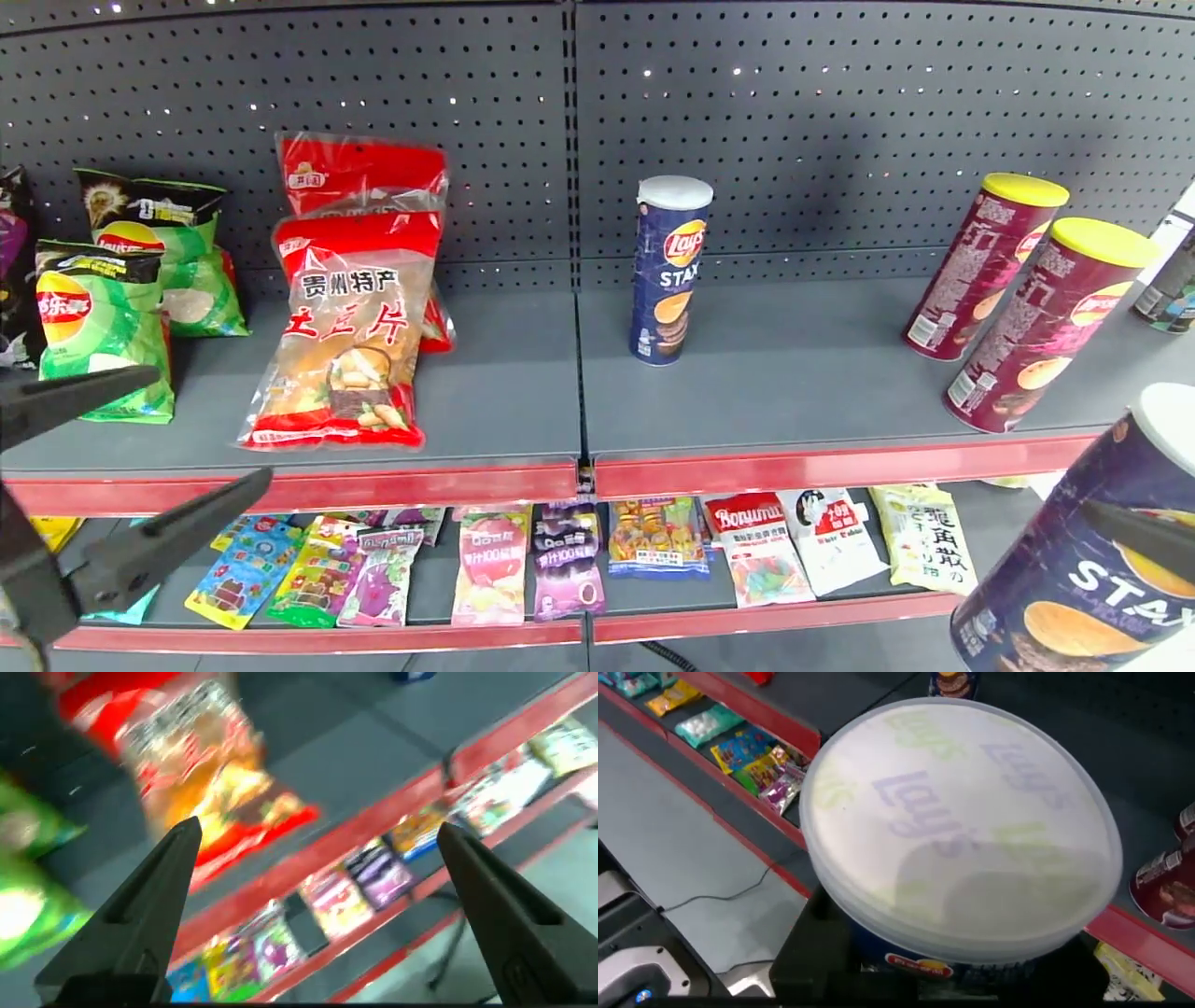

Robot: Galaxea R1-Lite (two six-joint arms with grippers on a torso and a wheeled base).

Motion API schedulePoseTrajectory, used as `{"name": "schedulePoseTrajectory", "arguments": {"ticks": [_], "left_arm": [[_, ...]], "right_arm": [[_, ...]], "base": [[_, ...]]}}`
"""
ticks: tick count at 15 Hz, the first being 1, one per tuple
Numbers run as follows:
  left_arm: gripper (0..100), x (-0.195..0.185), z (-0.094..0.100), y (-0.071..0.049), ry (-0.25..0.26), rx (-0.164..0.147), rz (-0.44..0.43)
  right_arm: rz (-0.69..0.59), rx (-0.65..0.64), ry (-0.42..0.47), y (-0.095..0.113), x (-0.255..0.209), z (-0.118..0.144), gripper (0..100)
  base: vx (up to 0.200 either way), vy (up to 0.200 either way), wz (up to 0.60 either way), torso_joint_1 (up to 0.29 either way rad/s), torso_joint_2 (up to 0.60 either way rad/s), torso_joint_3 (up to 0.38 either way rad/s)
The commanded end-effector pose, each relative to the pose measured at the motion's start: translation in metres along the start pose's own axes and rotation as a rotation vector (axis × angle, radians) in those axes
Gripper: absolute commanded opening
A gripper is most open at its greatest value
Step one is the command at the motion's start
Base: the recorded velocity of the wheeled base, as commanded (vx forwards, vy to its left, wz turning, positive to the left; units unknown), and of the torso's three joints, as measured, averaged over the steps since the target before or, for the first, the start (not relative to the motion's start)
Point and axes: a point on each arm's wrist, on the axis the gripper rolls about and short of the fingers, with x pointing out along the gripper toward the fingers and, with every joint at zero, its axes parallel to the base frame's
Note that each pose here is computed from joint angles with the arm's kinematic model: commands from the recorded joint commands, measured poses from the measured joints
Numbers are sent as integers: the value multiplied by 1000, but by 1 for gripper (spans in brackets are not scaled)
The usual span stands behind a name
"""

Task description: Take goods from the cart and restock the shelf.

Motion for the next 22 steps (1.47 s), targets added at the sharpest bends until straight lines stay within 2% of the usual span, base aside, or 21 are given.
{"name": "schedulePoseTrajectory", "arguments": {"ticks": [1, 2, 3, 4, 5, 7, 11, 14, 17, 19, 22], "left_arm": [[100, 88, 32, 0, 21, -55, -252], [100, 104, 37, -1, 8, -95, -339], [100, 128, 45, 1, -7, -106, -379], [100, 148, 48, -2, -6, -104, -393], [100, 178, 60, -11, -43, -93, -432], [100, 217, 65, -29, -70, -76, -477], [100, 265, 65, -37, -75, -63, -459], [100, 290, 65, -38, -82, -59, -429], [100, 306, 66, -38, -90, -50, -386], [100, 313, 69, -36, -105, -26, -348], [100, 327, 76, -36, -139, -23, -319]], "right_arm": [[-1, 3, 4, -1, 2, 1, 0], [-1, 4, 1, -1, 2, 2, 0], [-4, 2, -3, -1, 2, 3, 0], [-4, 1, -4, -1, 2, 4, 0], [-10, 4, -9, -1, 0, 4, 0], [-15, 16, -11, -2, 0, 5, 0], [-32, 15, -25, -3, -1, 10, 0], [-38, 29, -30, -3, -3, 10, 0], [-44, 29, -33, -3, -4, 10, 0], [-45, 29, -37, -3, -5, 10, 0], [-46, 26, -42, -2, -6, 11, 0]], "base": [[0, 0, 0, 0, 0, 0], [0, 0, 0, 0, 0, 0], [0, 0, 0, 0, 0, 0], [0, 0, 0, 0, 0, 0], [0, 0, 0, 0, 0, 0], [0, 0, 0, 0, 0, 0], [0, 0, 0, 0, 0, 0], [0, 0, 0, 0, 0, 0], [0, 0, 0, 0, 0, 0], [0, 0, 0, 0, 0, 0], [0, 0, 0, 0, 0, 0]]}}
